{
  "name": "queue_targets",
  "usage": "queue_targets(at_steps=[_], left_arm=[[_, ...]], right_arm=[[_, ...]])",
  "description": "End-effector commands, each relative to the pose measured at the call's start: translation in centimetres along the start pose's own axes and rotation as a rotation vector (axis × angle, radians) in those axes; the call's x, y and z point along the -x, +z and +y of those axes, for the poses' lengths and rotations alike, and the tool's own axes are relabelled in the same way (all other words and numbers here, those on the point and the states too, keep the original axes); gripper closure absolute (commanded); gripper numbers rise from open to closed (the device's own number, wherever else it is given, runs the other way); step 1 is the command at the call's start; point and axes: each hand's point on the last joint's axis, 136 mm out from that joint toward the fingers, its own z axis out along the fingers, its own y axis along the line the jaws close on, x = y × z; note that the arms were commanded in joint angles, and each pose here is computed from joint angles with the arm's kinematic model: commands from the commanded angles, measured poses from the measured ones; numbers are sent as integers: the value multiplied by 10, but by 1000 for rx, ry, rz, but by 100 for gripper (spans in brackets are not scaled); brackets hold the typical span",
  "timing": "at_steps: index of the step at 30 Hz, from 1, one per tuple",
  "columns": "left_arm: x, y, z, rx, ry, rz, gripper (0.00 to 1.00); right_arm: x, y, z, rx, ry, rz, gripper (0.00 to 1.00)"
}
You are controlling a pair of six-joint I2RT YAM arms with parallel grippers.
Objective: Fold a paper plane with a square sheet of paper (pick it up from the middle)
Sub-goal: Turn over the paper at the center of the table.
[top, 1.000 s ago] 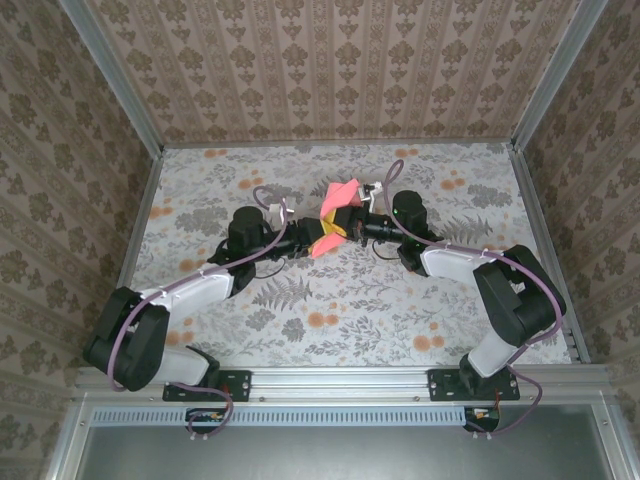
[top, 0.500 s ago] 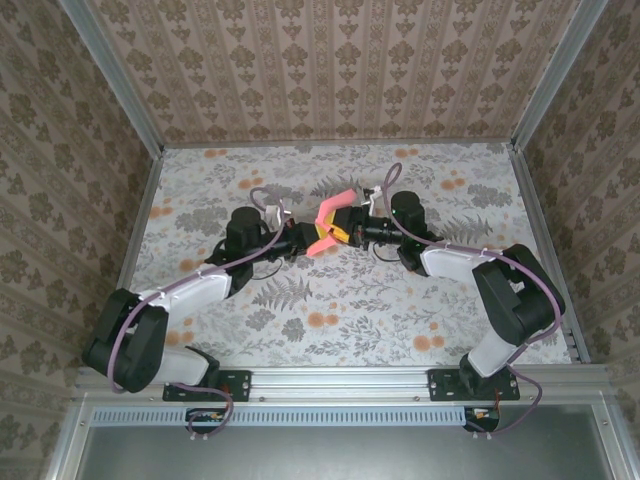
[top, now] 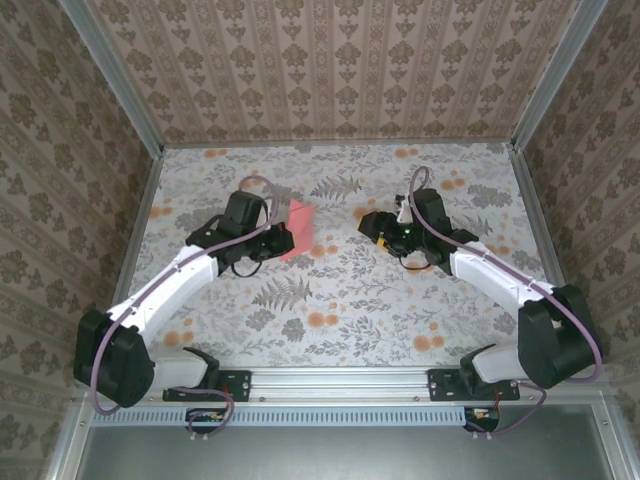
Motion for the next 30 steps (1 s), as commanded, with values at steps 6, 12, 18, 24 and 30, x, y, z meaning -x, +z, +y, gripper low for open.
queue_targets(at_steps=[6,12,18,24,30], left_arm=[[2,-47,78,847,379,139,94],[5,-11,62,1000,490,192,92],[-34,81,22,755,462,284,78],[-46,116,-16,490,372,301,54],[-24,90,-30,241,191,197,32]], right_arm=[[-1,-17,-39,-223,-51,-48,31],[3,-29,-62,-320,-21,-108,31],[4,-45,-92,-419,40,-198,31],[-3,-43,-100,-404,53,-190,31],[-16,-15,-76,-287,-2,-90,36]])
